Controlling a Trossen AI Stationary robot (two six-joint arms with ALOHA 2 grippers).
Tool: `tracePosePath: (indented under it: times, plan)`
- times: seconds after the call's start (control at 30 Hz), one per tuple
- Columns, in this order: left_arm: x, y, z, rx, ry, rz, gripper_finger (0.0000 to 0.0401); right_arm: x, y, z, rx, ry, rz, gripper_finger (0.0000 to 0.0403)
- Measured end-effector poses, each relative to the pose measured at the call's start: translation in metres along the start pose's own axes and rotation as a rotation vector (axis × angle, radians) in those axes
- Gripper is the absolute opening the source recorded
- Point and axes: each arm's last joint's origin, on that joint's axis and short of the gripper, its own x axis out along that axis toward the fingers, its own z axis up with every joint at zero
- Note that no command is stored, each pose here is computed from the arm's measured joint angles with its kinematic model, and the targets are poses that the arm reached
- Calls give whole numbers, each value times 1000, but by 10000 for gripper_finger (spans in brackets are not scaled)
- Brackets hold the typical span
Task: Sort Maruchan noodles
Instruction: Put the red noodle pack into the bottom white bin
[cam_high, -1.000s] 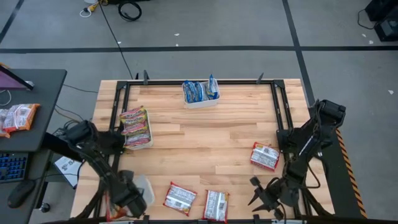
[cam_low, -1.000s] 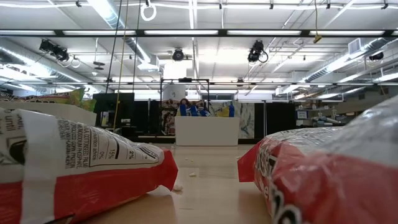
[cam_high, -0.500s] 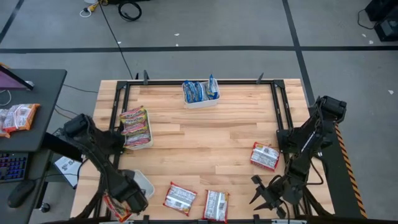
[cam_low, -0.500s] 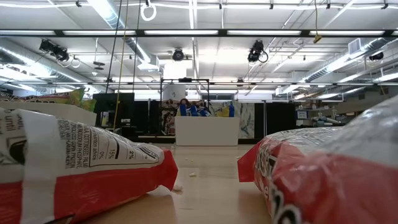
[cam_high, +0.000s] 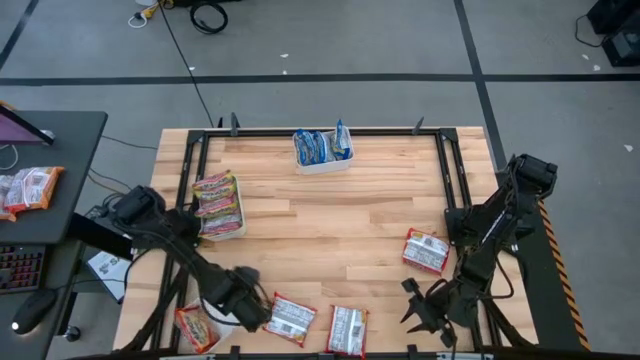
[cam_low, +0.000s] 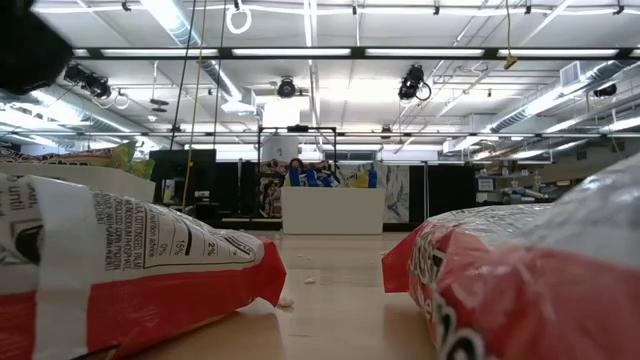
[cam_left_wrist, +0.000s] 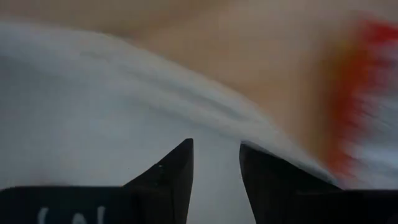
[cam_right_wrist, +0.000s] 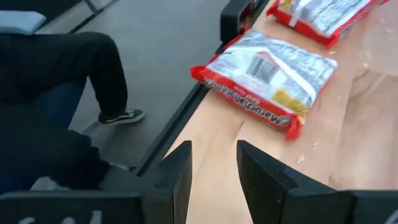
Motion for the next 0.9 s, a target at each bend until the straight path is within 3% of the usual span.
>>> tracePosePath:
  times: [0.07, 0.13, 0.3, 0.5, 0.6, 0.7, 0.8, 0.9]
  plan:
    - [0, -12, -4, 87, 52, -116, 134, 1, -1, 1, 5, 9, 18, 132]
    - [-2, -17, -9, 132, 145, -161, 134, 2, -4, 1, 15, 22, 38, 132]
    - [-6, -12, -29, 113, 419, -63, 134, 3, -8, 0, 20, 62, 49, 132]
    - [-52, -19, -47, -2, 483, -70, 134, 1, -12, -7, -28, 139, 19, 132]
    - [-87, -32, -52, -40, 402, -163, 134, -4, -10, -10, -61, 164, 3, 132]
    - [-111, -44, -50, -42, 174, -313, 134, -11, -6, -12, -116, 156, -26, 132]
    - [-109, -63, -43, 71, -75, -411, 134, -18, 3, -13, -198, 118, -50, 132]
    - [-86, -88, -35, 219, -193, -388, 134, -24, 13, -15, -292, 73, -82, 132]
